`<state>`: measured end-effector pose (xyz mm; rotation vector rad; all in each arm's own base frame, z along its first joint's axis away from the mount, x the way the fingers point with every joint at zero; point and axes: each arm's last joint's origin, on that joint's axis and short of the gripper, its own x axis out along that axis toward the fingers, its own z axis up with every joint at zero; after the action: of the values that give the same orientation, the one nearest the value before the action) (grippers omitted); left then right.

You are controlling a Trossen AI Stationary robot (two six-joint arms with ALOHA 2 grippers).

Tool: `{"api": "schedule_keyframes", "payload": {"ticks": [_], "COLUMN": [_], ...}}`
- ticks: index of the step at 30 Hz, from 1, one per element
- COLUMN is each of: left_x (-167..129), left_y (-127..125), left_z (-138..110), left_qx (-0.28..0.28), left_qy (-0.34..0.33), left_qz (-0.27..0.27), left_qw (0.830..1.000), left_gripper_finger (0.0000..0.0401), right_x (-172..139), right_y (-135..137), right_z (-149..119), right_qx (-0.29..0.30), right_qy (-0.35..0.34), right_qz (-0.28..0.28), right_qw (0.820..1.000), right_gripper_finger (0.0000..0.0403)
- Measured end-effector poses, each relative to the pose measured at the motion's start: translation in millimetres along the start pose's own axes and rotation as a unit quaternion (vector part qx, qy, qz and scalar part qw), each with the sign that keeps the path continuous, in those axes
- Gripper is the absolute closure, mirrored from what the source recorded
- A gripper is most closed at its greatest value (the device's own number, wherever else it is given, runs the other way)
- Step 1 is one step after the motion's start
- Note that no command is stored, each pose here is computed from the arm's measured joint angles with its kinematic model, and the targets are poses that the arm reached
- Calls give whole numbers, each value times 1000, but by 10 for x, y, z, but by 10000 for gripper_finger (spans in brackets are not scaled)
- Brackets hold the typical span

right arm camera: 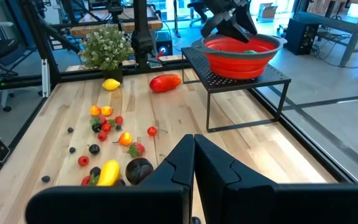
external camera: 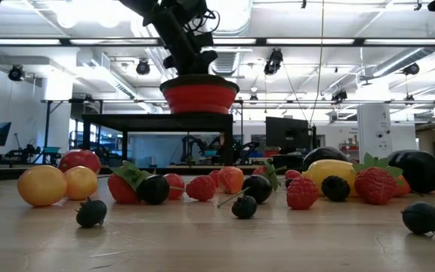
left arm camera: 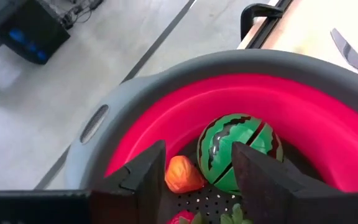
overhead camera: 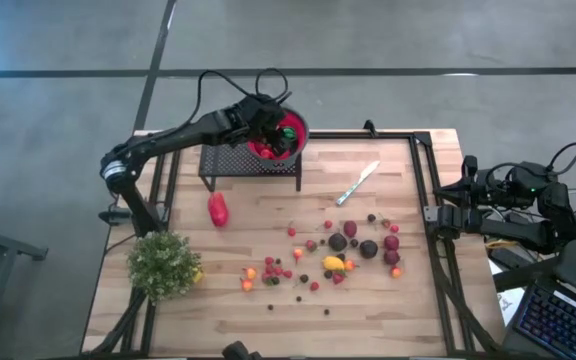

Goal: Pick & Place Fruit
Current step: Put the orange pear into the red gray strainer bowl on the shelf

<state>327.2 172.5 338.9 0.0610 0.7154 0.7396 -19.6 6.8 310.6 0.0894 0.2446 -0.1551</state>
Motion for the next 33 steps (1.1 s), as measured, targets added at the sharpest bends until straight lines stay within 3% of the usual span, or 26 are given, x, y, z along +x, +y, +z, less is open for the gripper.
{"api": "schedule_keyframes", "payload": {"ticks": [7,13,25,33], "left_x": [-207,-502,-1009,-1269], "left_y": [-46,-233,-1026,-1505], "left_z": [61,126,27,-228], "left_qx": [37,66,149,247], "left_qy": [-26,-63,-89,-94], "left_qz": [-10,-41,-153,-212], "left_qw": [999,995,973,941], "left_gripper_finger": [221,224,224,224], "right_x": [0,1,0,1], "right_y": [0,0,0,0], "right_z": [0,0,0,0], "right_qx": [-1,0,-1,-1], "right_qy": [0,0,0,0], "right_qz": [0,0,0,0], "right_qw": [1000,1000,1000,1000], "right_gripper_finger": [394,394,394,394]}}
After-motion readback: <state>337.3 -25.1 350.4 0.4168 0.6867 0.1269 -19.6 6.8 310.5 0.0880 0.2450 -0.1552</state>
